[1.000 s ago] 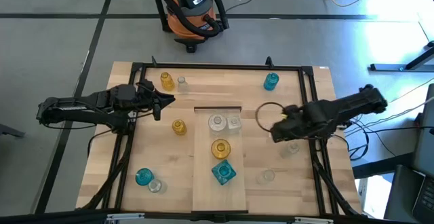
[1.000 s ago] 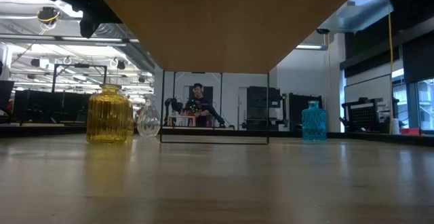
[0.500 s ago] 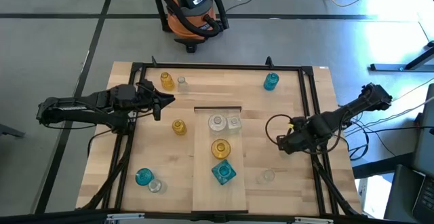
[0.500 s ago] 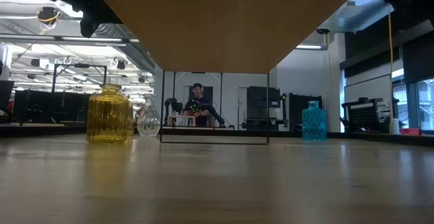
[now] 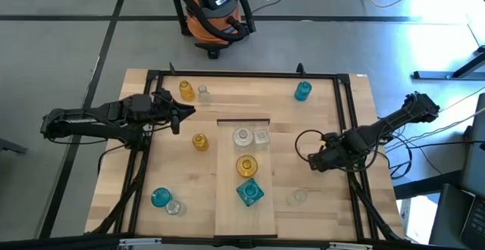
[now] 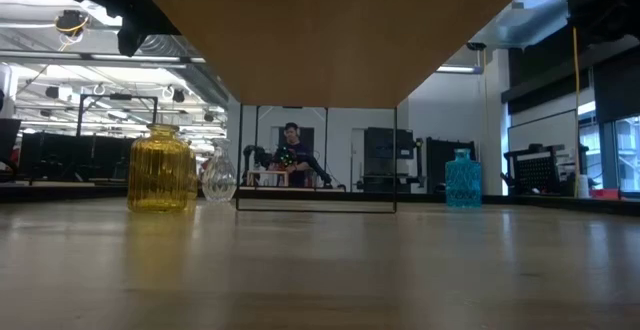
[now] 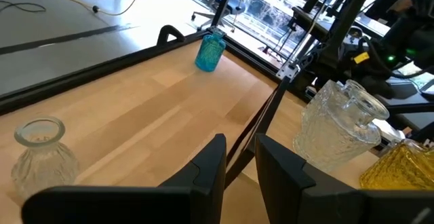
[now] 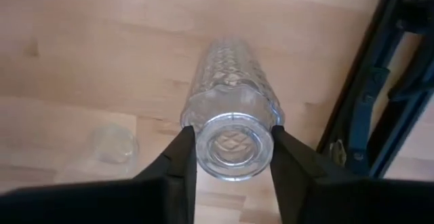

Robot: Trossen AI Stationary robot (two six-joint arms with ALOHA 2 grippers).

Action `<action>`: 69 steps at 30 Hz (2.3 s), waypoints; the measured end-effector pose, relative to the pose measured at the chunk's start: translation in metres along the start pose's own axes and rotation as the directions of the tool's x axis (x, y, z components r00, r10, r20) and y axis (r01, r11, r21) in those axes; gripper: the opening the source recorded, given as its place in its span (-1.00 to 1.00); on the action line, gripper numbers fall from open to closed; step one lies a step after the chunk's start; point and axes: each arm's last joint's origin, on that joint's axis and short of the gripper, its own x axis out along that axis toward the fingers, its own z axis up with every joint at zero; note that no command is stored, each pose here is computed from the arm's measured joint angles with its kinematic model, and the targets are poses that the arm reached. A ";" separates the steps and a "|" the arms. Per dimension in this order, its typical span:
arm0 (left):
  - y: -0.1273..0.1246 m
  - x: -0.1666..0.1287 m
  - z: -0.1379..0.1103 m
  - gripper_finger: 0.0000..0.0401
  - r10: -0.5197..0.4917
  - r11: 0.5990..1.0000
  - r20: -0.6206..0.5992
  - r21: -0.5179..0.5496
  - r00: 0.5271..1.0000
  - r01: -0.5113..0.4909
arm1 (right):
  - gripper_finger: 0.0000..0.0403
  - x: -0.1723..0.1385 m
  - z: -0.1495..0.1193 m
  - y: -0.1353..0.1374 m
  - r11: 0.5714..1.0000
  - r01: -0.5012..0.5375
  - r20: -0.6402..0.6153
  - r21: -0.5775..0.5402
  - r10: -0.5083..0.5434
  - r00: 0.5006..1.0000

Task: Sort vases onto shelf
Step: Put the transparent vase on the shelf aligned with the other transparent vases

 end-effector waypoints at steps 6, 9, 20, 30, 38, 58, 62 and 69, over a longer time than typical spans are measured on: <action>0.000 0.000 0.000 -0.64 0.001 1.000 0.001 0.000 1.000 -0.001 | -0.56 -0.015 -0.001 0.002 0.997 -0.063 0.022 -0.045 0.064 0.998; 0.000 0.000 0.000 -0.64 0.002 1.000 0.002 0.002 1.000 -0.002 | -0.56 -0.033 -0.002 0.002 0.993 -0.094 0.010 -0.065 0.095 0.995; 0.002 0.000 0.001 -0.64 0.050 0.999 0.029 0.004 0.998 -0.050 | -0.56 -0.142 0.006 0.031 0.849 -0.413 0.172 -0.329 0.484 0.858; 0.001 0.000 0.001 -0.64 0.024 1.000 0.020 0.003 1.000 -0.024 | -0.56 -0.235 0.039 0.074 0.613 -0.398 0.357 -0.683 0.755 0.550; -0.001 0.000 0.002 -0.64 -0.005 1.000 0.016 -0.002 1.000 0.005 | -0.56 -0.231 0.088 0.145 0.523 -0.211 0.270 -0.826 0.695 0.666; -0.036 -0.008 0.055 -0.47 -0.310 0.898 0.087 0.353 0.947 0.262 | -0.56 -0.221 0.151 0.172 0.358 -0.126 0.215 -0.925 0.767 0.605; -0.051 0.006 0.075 -0.16 -0.215 0.849 0.018 0.497 0.976 0.178 | -0.56 -0.222 0.153 0.172 0.342 -0.135 0.199 -0.930 0.778 0.597; -0.071 0.047 0.110 0.41 -0.130 0.836 -0.006 0.537 0.991 0.113 | -0.56 -0.222 0.153 0.172 0.331 -0.122 0.197 -0.936 0.778 0.597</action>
